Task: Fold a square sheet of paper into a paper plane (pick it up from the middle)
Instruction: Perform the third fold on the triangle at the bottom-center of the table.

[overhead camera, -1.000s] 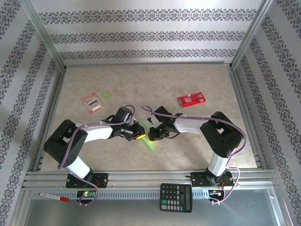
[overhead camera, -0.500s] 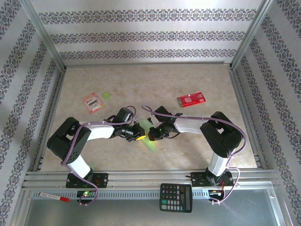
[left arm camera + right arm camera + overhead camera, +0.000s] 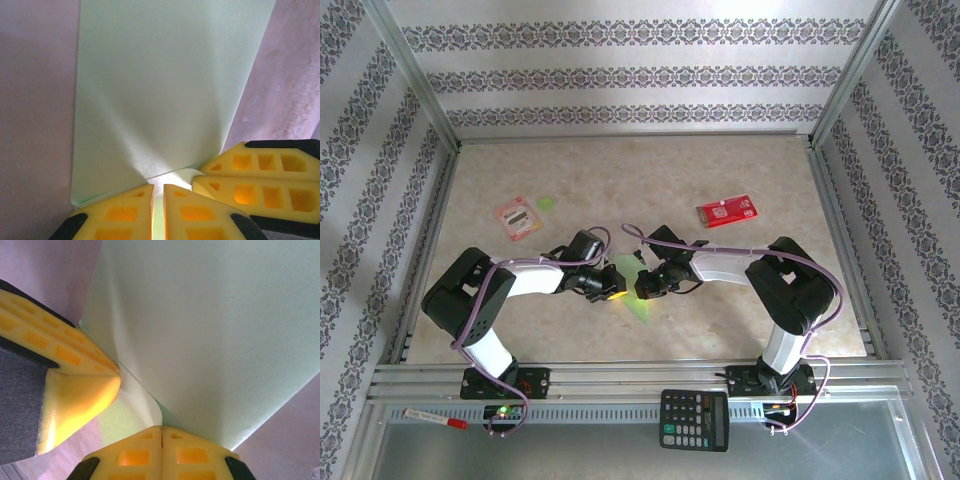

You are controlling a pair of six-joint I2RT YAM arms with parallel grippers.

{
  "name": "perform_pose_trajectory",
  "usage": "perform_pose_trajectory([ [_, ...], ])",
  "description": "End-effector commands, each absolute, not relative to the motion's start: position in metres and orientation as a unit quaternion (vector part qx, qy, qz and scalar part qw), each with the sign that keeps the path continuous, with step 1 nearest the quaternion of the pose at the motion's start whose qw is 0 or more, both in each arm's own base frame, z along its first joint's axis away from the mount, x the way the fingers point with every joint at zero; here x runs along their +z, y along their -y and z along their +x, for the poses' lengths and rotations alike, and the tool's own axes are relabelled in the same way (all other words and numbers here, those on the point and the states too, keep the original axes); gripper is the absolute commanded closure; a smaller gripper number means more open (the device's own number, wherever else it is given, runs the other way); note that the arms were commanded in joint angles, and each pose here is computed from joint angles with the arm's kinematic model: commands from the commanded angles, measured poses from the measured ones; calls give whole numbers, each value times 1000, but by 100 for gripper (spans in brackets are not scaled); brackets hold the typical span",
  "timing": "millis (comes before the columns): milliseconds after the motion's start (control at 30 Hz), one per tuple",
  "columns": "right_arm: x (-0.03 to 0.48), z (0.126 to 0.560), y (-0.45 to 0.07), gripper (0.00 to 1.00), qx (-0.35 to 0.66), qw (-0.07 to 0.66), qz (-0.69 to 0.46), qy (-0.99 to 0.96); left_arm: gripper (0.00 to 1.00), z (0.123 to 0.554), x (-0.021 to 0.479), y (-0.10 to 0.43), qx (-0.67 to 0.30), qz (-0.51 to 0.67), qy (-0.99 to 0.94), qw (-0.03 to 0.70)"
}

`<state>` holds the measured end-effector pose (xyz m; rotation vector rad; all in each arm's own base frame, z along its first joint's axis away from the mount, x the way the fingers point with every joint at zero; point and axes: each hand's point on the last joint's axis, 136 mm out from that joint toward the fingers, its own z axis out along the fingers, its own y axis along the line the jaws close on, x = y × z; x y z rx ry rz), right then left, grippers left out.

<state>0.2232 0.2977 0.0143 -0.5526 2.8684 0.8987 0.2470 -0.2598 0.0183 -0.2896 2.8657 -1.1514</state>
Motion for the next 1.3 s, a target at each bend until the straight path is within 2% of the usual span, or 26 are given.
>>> perform_pose_trajectory([
  [0, -16, 210, -274, 100, 248, 11, -176, -953, 86, 243, 11, 256, -348, -84, -933, 16],
  [267, -17, 210, -273, 100, 246, 11, -176, -953, 81, 239, 44, 273, -386, -74, -919, 32],
  [400, -17, 210, -273, 100, 246, 11, -176, -953, 81, 237, 38, 280, -401, -82, -912, 22],
  [800, -16, 212, -275, 99, 248, 11, -177, -953, 83, 221, 0, 263, -354, -92, -931, 0],
  [1067, -19, 211, -273, 99, 249, 6, -173, -953, 82, 221, 34, 281, -403, -80, -911, 27],
  [1267, -19, 211, -272, 99, 253, 5, -166, -953, 83, 211, 31, 294, -422, -87, -902, 20],
])
